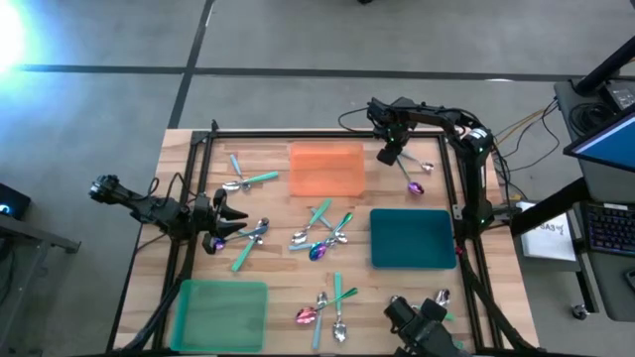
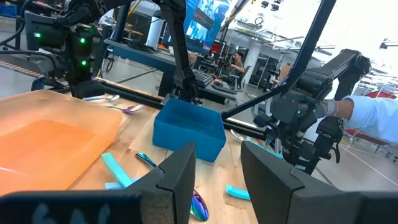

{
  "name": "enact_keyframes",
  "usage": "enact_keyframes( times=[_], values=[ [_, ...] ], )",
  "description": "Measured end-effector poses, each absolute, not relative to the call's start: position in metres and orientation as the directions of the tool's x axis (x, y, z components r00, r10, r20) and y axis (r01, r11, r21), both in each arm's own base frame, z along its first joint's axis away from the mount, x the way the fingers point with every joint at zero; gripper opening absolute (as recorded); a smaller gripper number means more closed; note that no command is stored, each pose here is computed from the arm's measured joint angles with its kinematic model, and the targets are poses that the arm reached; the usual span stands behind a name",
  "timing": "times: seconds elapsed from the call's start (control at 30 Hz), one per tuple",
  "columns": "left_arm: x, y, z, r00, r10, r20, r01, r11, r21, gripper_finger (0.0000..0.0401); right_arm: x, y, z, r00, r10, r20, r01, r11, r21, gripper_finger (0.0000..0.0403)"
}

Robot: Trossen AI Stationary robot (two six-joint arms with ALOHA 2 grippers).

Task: Sort silverware by color (type)
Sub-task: Put the blue spoon into the orange bin

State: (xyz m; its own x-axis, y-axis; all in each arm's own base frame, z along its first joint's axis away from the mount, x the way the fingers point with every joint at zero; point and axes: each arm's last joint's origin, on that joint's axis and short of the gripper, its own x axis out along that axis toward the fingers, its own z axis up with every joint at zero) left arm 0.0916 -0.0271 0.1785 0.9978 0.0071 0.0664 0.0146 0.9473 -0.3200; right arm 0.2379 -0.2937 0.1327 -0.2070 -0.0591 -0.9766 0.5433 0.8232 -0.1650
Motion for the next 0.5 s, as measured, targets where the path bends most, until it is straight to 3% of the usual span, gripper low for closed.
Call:
enact_keyframes(
  times=[0.33, 0.5],
  values=[
    [0.0916, -0.0271, 0.1785, 0.998, 0.007, 0.067, 0.014, 0.947, -0.320, 0.0114, 0.2378, -0.2926, 0.1359, -0.217, -0.044, -0.975, 0.572, 0.803, -0.164, 0.0057],
    [0.0916, -0.0271, 0.1785, 0.998, 0.007, 0.067, 0.014, 0.947, -0.320, 0.0114, 0.2359, -0.2934, 0.1362, -0.245, -0.058, -0.968, 0.578, 0.793, -0.193, 0.0095]
  ],
)
